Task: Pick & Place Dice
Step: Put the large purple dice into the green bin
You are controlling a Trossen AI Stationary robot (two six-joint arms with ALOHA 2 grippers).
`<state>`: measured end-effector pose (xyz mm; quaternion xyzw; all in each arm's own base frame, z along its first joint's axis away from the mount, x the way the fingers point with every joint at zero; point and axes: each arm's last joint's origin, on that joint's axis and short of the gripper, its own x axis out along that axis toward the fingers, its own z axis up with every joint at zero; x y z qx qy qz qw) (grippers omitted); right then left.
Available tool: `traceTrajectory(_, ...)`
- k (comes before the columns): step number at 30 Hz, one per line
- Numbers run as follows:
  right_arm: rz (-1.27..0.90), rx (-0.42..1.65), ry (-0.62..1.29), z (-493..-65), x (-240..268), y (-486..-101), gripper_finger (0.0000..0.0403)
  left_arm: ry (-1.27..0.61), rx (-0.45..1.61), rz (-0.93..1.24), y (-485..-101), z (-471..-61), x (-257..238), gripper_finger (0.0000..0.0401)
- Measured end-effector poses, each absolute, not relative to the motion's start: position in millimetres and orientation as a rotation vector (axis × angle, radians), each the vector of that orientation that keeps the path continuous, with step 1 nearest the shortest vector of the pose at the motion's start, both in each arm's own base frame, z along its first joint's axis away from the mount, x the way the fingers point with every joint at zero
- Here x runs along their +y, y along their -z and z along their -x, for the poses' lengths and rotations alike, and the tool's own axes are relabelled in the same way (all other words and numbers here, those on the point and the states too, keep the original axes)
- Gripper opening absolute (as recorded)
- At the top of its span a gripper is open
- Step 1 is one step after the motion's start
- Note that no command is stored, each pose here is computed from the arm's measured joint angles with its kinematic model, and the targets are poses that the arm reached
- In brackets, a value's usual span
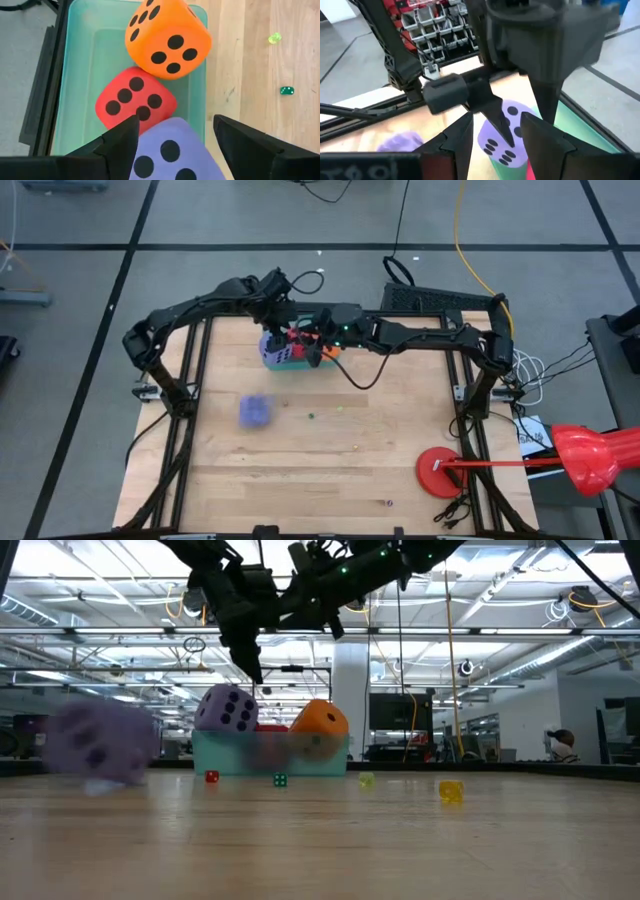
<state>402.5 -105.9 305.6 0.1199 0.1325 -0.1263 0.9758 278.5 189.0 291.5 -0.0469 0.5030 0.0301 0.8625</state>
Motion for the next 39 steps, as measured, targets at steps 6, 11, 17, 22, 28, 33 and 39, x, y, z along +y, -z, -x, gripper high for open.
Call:
traceTrajectory(6,-0.233,0.272,0.222,-390.8,-89.2,-324.2,0.0153,-0.087,1.023,0.079,-314.0,-269.9,170.1,0.0267)
traceTrajectory(11,-0.206,0.278,0.199,-378.2,-77.5,-340.2,0.0153,-0.121,0.954,0.079,-343.0,-254.7,146.4,0.0267)
traceTrajectory(17,-0.249,0.244,0.191,-364.1,-70.0,-358.7,0.0153,-0.121,0.948,0.161,-367.2,-230.8,109.3,0.0267)
traceTrajectory(22,-0.25,0.238,0.135,-352.5,-48.4,-373.1,0.0153,-0.105,1.045,0.247,-375.6,-210.4,69.5,0.0267)
traceTrajectory(28,-0.263,0.272,0.077,-339.9,-24.4,-381.9,0.0153,-0.148,1.2,0.349,-376.9,-190.1,32.1,0.0267)
traceTrajectory(33,-0.258,0.298,0.043,-335.3,-11.1,-383.3,0.0153,-0.138,1.324,0.464,-375.3,-180.3,7.4,0.0267)
traceTrajectory(39,-0.254,0.3,0.015,-335.4,-1.1,-383.5,0.0153,-0.14,1.369,0.535,-373.6,-179.0,-15.2,0.0267)
